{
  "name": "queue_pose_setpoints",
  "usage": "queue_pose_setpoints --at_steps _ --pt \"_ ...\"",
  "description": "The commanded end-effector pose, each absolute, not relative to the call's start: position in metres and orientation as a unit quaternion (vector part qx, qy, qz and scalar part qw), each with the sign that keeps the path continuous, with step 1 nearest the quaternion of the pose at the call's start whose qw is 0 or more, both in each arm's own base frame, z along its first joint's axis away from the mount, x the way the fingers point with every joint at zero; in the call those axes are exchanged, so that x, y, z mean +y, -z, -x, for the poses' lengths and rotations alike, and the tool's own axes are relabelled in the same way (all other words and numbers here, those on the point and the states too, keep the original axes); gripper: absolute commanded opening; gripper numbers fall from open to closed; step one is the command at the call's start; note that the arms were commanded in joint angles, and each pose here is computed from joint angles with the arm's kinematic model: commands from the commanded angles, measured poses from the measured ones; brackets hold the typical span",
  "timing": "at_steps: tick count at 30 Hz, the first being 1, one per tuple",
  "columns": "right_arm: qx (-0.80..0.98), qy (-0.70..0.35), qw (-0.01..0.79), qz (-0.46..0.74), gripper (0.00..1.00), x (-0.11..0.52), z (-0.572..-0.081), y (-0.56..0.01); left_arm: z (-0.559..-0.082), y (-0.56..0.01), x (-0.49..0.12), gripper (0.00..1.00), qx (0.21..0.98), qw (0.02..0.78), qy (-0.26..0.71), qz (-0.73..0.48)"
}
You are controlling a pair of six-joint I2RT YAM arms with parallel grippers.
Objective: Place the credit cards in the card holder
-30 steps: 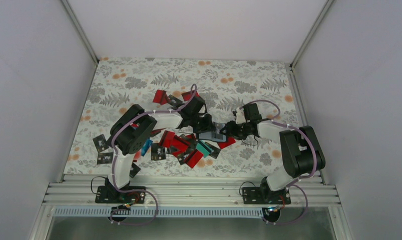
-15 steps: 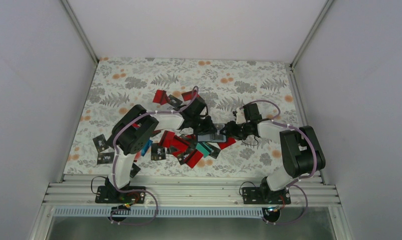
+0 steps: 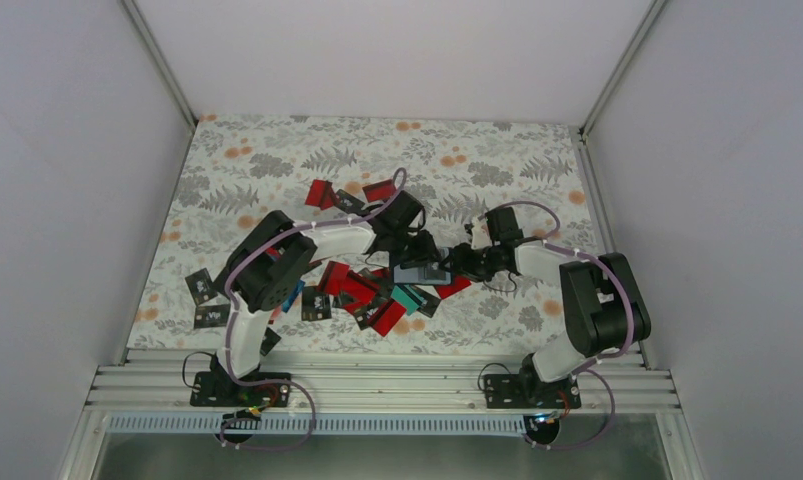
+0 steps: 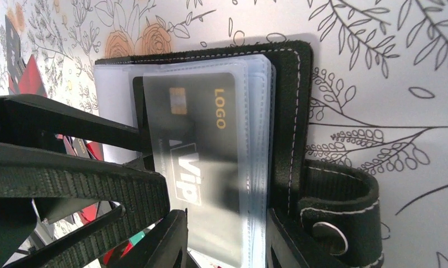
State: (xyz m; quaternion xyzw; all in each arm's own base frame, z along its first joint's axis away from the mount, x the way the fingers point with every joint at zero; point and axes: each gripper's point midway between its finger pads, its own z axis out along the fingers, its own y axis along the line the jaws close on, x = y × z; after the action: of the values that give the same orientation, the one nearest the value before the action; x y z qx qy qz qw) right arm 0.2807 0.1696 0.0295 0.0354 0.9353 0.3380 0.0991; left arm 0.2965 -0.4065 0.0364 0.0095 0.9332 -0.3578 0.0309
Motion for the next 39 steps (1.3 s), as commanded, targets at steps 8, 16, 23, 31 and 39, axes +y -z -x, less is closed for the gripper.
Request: queue_pose_setpoints --at_steps 8,16,23,31,39 --pt "0.930 -0.347 0.121 -0.021 0.38 0.172 -0.288 -0.052 -0.288 -0.050 -0.409 0.68 0.943 0.038 0.330 -0.016" --pt "0.932 -0.337 0.129 -0.024 0.39 0.167 -0.289 -0.060 -0.288 -0.072 -0.396 0.89 0.944 0.068 0.322 -0.025" --pt "0.931 -0.341 0.132 -0.011 0.40 0.168 -0.291 -0.073 -0.293 -0.093 -0.380 0.88 0.945 0.118 0.303 -0.033" --pt "0.927 -0.356 0.117 -0.014 0.40 0.175 -0.294 -0.068 -0.302 -0.087 -0.353 0.44 0.955 0.171 0.235 -0.057" --pt "0.927 -0.360 0.100 -0.020 0.38 0.178 -0.299 -0.053 -0.299 -0.073 -0.368 0.13 0.951 0.162 0.239 -0.106"
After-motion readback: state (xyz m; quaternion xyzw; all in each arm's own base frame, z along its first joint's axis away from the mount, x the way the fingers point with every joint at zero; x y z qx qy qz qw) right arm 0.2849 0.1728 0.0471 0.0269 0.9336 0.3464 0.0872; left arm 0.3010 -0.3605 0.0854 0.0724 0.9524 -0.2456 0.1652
